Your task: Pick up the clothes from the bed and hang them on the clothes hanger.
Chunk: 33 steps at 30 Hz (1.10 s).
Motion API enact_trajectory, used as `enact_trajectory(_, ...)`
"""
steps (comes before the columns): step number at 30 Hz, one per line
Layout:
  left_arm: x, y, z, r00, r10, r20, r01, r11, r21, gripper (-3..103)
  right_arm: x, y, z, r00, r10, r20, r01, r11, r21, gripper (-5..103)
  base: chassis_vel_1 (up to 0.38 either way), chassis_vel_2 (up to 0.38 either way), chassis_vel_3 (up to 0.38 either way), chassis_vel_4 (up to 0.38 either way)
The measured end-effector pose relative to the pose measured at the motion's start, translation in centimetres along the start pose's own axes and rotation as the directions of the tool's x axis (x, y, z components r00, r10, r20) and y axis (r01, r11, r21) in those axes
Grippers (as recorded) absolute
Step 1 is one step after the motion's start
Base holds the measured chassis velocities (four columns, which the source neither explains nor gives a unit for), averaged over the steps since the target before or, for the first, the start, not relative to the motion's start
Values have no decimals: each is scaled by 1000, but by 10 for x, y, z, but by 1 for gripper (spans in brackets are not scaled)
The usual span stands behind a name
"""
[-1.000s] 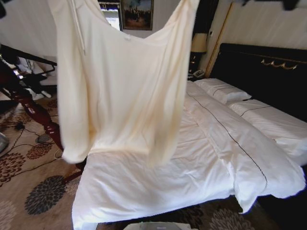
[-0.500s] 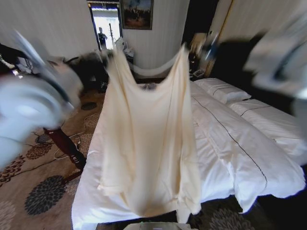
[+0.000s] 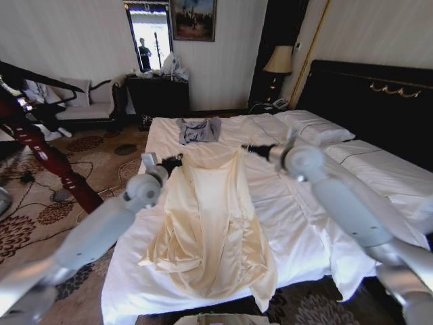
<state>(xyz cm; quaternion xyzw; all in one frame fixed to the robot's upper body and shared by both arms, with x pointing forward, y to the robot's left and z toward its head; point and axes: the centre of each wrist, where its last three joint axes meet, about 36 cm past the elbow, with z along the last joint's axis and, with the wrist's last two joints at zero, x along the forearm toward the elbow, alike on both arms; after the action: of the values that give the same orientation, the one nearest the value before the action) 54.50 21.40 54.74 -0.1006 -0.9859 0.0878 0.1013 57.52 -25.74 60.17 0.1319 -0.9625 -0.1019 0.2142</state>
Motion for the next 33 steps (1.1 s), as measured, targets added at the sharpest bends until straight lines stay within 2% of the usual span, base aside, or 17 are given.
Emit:
enact_trajectory(2,-16,6,12,1000,-27,-14,27,1000,7,0,-27,-7,11,1000,28,3,-28,999,-19,0,0,0,0,0)
enact_trajectory(4,-19,7,13,999,-31,-16,31,999,8,0,-32,-8,11,999,33,4,-33,999,-20,0,0,0,0,0)
enact_trajectory(7,-45,9,24,998,-62,-19,62,998,7,0,-66,-8,12,998,62,11,-62,998,-29,0,0,0,0,0)
enact_trajectory(8,-45,9,24,998,-62,-19,62,998,7,0,-66,-8,12,998,62,11,-62,998,-29,0,0,0,0,0)
enact_trajectory(10,-59,9,26,997,-79,-15,79,997,5,0,-80,-3,12,998,65,14,-64,997,-32,0,0,0,0,0)
enact_trajectory(13,-91,14,28,992,-127,-18,127,992,2,0,-113,16,13,998,61,13,-60,997,-42,0,0,0,0,0)
enact_trajectory(17,-112,17,30,987,-158,-32,158,987,-3,0,-140,30,18,998,60,8,-60,997,-40,0,0,0,0,0)
enact_trajectory(21,-126,21,36,982,-181,-49,180,983,-25,0,-164,37,21,997,76,1,-76,997,-34,0,0,0,0,0)
enact_trajectory(27,-144,22,46,974,-216,-69,214,976,-29,0,-185,33,26,994,109,-5,-109,994,-27,0,0,0,0,0)
enact_trajectory(33,-147,17,53,973,-213,-91,211,977,-31,0,-192,31,34,992,121,-21,-121,992,-25,0,0,0,0,0)
